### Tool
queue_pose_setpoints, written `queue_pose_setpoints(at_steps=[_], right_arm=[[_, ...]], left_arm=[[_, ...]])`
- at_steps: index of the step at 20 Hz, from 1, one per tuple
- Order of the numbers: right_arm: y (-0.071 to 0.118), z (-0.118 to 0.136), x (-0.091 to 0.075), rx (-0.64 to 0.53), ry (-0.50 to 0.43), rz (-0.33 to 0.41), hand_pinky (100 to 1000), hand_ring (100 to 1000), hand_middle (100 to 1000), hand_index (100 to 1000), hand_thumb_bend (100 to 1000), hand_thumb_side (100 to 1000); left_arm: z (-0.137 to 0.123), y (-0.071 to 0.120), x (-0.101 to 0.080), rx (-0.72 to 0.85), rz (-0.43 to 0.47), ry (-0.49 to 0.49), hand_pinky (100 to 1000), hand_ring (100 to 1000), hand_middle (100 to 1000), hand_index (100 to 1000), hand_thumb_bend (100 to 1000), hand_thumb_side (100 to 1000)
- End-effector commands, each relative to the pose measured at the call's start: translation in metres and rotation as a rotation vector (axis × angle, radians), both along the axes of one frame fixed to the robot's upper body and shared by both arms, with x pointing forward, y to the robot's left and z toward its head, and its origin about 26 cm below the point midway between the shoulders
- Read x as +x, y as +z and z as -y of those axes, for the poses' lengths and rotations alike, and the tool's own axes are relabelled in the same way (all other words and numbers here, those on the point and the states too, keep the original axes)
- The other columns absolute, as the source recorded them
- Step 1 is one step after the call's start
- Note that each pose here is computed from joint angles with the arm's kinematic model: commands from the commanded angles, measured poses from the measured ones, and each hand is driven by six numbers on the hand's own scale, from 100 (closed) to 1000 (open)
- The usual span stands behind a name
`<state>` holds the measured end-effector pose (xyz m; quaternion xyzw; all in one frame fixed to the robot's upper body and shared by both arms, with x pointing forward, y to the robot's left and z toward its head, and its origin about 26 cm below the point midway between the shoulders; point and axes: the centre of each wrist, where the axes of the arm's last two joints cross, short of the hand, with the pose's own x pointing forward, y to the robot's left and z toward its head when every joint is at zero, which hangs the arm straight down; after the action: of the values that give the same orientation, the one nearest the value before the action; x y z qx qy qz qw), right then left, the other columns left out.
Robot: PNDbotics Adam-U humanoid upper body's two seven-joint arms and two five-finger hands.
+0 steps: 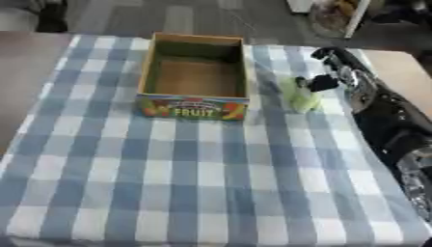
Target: Pick up objects on the table and place them in the box.
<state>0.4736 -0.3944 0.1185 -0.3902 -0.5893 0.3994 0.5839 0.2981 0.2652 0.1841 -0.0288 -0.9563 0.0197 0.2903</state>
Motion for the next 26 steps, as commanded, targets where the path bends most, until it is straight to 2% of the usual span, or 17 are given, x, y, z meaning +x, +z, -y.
queue_pose_setpoints(at_steps=[1,3,4,6,14,26], right_arm=[[0.04,0.015,0.001,-0.066,0.033,0.095,797,850,831,872,443,330],[0.048,0.013,0.001,-0.101,0.064,0.1,812,865,846,880,452,355],[0.049,0.012,0.001,-0.119,0.079,0.092,833,888,869,898,485,411],[0.047,0.01,0.0,-0.155,0.112,0.061,852,907,887,910,523,441],[0.032,0.009,-0.001,-0.255,0.182,-0.112,869,923,896,911,570,467],[0.025,0.0,0.0,-0.26,0.198,-0.31,844,892,862,883,571,475]], left_arm=[[-0.004,0.009,-0.002,0.019,0.032,0.014,631,560,596,713,100,604],[-0.004,0.009,-0.003,0.018,0.031,0.016,631,560,596,713,100,604],[-0.004,0.009,-0.003,0.019,0.031,0.016,631,560,596,713,100,604],[-0.004,0.009,-0.003,0.018,0.03,0.018,631,559,596,713,100,605],[-0.005,0.008,-0.003,0.017,0.029,0.019,631,559,595,714,100,605],[-0.004,0.008,-0.003,0.016,0.03,0.018,631,558,595,714,100,606]])
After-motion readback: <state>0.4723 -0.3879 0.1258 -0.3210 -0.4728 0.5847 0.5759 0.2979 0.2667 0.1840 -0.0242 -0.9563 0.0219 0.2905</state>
